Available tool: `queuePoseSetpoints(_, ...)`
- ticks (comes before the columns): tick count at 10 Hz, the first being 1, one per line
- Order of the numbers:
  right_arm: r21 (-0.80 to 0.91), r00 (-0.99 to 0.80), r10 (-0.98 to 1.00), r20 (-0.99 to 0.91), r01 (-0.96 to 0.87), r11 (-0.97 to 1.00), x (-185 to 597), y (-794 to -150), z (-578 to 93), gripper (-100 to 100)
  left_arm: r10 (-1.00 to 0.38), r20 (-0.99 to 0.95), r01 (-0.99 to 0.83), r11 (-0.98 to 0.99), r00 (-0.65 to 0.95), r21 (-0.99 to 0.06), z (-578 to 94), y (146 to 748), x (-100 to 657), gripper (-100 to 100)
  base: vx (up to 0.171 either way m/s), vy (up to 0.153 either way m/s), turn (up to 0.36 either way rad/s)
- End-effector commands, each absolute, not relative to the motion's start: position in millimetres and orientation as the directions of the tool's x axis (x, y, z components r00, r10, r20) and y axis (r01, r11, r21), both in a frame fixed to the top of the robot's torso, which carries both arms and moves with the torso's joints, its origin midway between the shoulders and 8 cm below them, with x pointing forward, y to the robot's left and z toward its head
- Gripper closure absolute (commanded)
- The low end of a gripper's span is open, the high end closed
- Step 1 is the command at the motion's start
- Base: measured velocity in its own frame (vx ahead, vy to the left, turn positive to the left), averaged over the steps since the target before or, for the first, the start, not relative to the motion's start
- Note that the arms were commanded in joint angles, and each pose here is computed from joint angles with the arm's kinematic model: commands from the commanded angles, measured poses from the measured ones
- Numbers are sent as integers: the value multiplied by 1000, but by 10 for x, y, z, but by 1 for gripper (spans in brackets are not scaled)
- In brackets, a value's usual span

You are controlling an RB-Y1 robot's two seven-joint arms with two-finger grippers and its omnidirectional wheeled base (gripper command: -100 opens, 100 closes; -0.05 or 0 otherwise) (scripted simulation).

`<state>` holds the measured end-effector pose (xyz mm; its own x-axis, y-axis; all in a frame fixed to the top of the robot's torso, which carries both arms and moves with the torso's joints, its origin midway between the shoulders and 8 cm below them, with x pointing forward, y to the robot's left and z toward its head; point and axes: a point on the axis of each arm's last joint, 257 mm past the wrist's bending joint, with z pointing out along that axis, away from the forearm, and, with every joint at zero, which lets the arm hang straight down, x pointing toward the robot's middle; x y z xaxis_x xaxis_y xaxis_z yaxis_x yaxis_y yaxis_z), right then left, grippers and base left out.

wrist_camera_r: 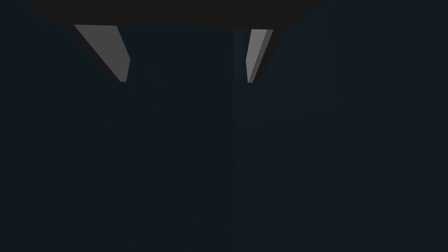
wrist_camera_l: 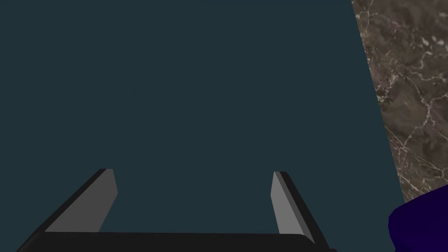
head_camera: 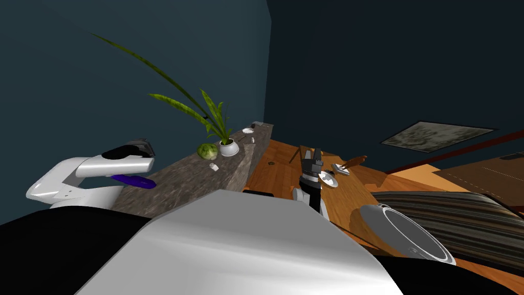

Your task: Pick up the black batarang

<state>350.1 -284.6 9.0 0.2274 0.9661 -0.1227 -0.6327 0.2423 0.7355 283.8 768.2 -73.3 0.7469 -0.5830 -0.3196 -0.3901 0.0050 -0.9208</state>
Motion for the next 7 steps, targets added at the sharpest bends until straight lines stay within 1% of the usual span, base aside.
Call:
queuePoseSetpoints(1, 736, 227, 966, -123, -633, 242, 3501, -2846, 90, 0, -547, -298, -366, -16, 782, -931, -566, 7881, 2736, -100, -47, 18, -110)
queuePoseSetpoints(4, 736, 227, 966, -123, -633, 242, 3501, -2847, 89, 0, -489, -256, -320, -51, 834, -946, -305, 8162, 2534, -100, -31, 16, -96)
queuePoseSetpoints(7, 736, 227, 966, -123, -633, 242, 3501, -2847, 89, 0, -445, -214, -278, -85, 870, -957, -111, 8375, 2375, -100, 20, 11, -97)
